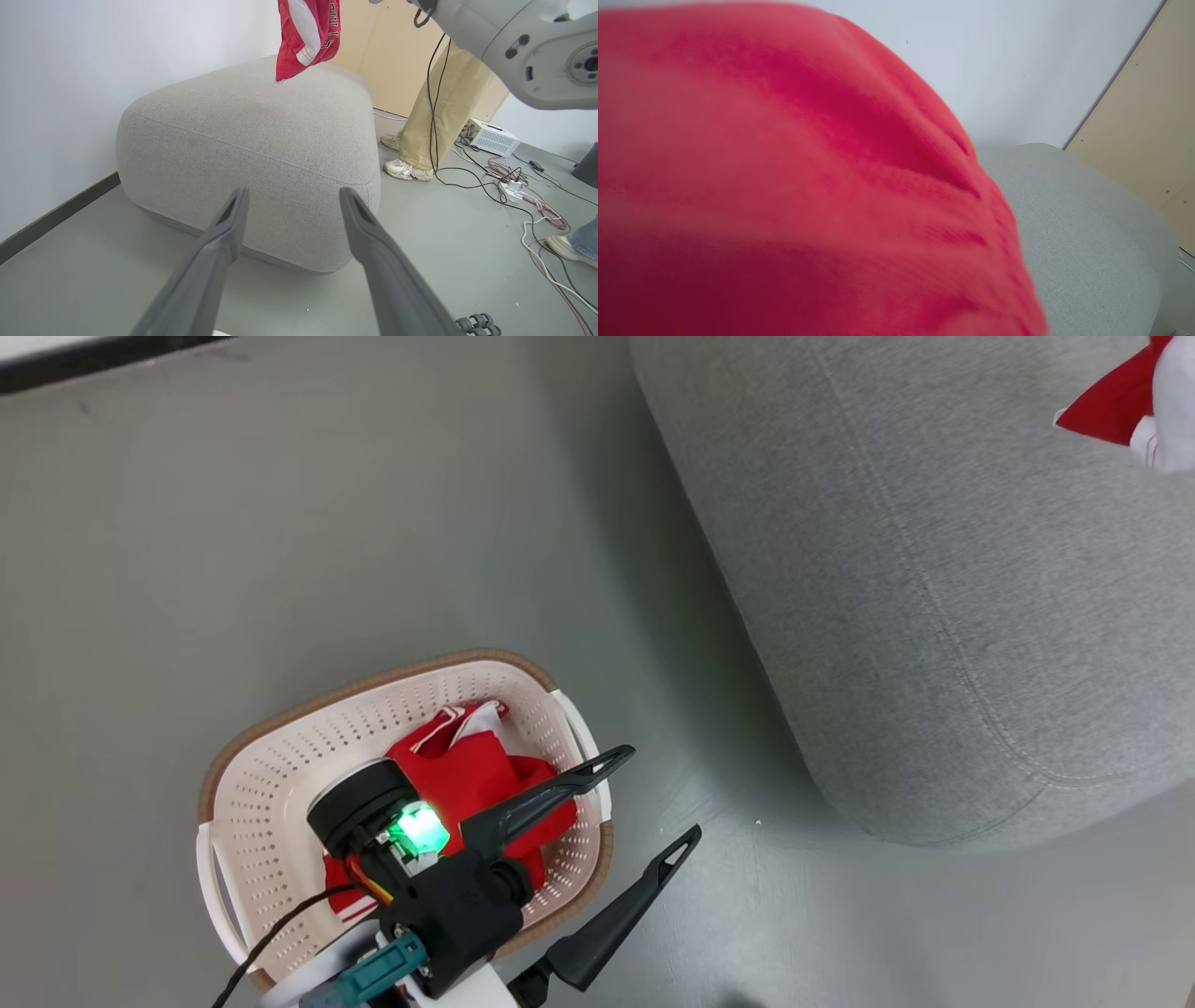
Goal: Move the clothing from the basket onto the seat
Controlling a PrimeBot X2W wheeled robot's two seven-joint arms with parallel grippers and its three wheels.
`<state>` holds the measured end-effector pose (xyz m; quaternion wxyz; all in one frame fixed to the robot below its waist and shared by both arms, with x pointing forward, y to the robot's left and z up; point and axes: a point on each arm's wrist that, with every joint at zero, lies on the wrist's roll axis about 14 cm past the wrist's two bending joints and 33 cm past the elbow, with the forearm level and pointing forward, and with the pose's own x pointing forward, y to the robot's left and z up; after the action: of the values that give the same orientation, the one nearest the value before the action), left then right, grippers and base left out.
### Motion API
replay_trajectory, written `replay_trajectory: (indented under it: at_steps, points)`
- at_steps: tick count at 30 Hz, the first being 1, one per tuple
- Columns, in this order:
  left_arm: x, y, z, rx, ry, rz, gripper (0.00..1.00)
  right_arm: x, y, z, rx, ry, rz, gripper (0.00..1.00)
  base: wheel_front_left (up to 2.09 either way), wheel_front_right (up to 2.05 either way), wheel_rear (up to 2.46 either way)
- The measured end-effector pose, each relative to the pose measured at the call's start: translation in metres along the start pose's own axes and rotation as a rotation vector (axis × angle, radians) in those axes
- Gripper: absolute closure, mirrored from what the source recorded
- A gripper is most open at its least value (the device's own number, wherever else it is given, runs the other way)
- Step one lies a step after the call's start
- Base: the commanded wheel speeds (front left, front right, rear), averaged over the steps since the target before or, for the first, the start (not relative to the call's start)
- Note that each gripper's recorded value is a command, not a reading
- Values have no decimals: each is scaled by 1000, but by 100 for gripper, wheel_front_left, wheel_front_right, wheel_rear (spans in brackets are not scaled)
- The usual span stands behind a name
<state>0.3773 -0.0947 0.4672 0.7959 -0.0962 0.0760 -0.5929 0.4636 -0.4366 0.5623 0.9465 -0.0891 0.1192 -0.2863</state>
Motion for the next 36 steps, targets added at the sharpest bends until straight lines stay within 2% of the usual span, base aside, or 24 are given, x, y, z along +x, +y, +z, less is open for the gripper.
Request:
replay_trajectory:
  at_steps: [11, 21, 29, 36]
  points:
    - [-5, 15, -10, -10, 12, 24, 0, 26, 16, -12, -21, 38, 3, 100, 0, 0, 0]
    - [-10, 28, -25, -26, 44, 46, 0, 41, 23, -55, -16, 146, -18, 100, 0, 0, 0]
    - [-12, 39, -34, -39, 57, 63, 0, 56, 21, -62, -23, 163, -51, 100, 0, 0, 0]
    - [-16, 43, -44, -58, 75, 68, 0, 60, 25, -94, -35, 243, -62, 100, 0, 0, 0]
